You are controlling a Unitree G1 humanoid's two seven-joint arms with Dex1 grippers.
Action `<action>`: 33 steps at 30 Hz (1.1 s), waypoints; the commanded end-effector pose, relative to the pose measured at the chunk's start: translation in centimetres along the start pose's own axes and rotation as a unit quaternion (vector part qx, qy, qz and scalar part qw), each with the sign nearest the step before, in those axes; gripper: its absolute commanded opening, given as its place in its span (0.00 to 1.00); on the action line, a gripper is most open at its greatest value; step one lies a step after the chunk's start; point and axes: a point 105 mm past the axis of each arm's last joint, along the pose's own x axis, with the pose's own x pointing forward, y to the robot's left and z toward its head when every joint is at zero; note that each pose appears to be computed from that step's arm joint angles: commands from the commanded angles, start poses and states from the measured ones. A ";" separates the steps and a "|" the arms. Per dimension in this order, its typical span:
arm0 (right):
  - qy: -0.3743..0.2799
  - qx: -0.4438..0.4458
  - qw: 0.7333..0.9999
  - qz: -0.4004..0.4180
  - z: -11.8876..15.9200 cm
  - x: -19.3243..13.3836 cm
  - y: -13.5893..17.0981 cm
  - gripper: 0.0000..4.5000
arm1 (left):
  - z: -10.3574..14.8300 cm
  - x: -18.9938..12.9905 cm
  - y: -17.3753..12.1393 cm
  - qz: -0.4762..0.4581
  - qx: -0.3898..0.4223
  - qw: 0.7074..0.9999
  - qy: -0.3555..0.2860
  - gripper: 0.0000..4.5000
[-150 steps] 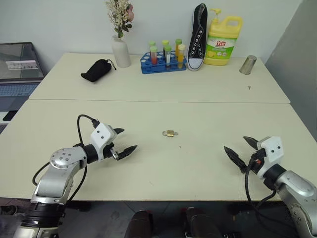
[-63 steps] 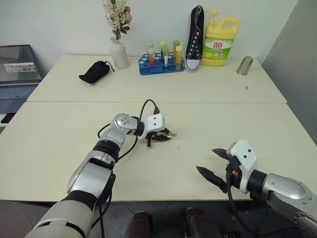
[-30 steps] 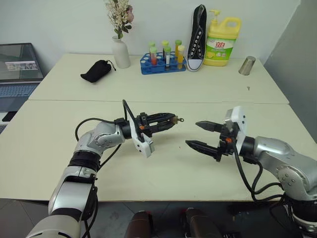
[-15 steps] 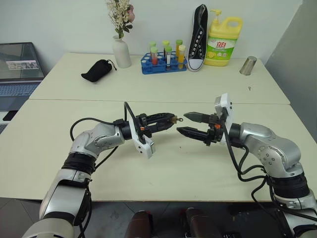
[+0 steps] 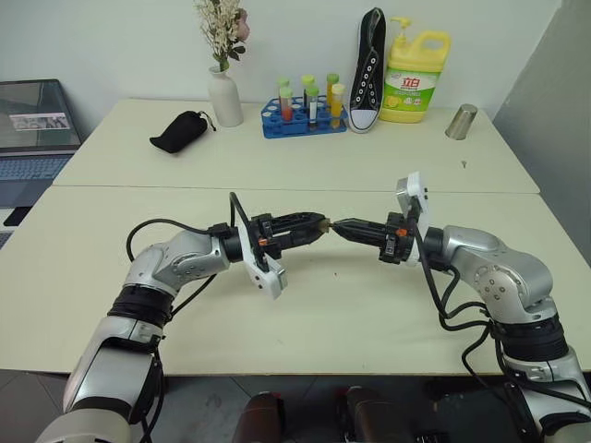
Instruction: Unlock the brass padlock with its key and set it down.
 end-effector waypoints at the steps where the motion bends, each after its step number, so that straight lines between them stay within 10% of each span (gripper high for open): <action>1: -0.018 -0.006 0.999 0.042 1.5 0.2 1.2 0.00 | 0.3 0.2 1.2 0.024 0.009 1.000 -0.007 0.21; 33: 0.010 0.240 0.971 0.015 3.1 1.1 0.8 0.00 | -0.1 -0.4 0.7 0.020 0.032 0.999 0.003 0.21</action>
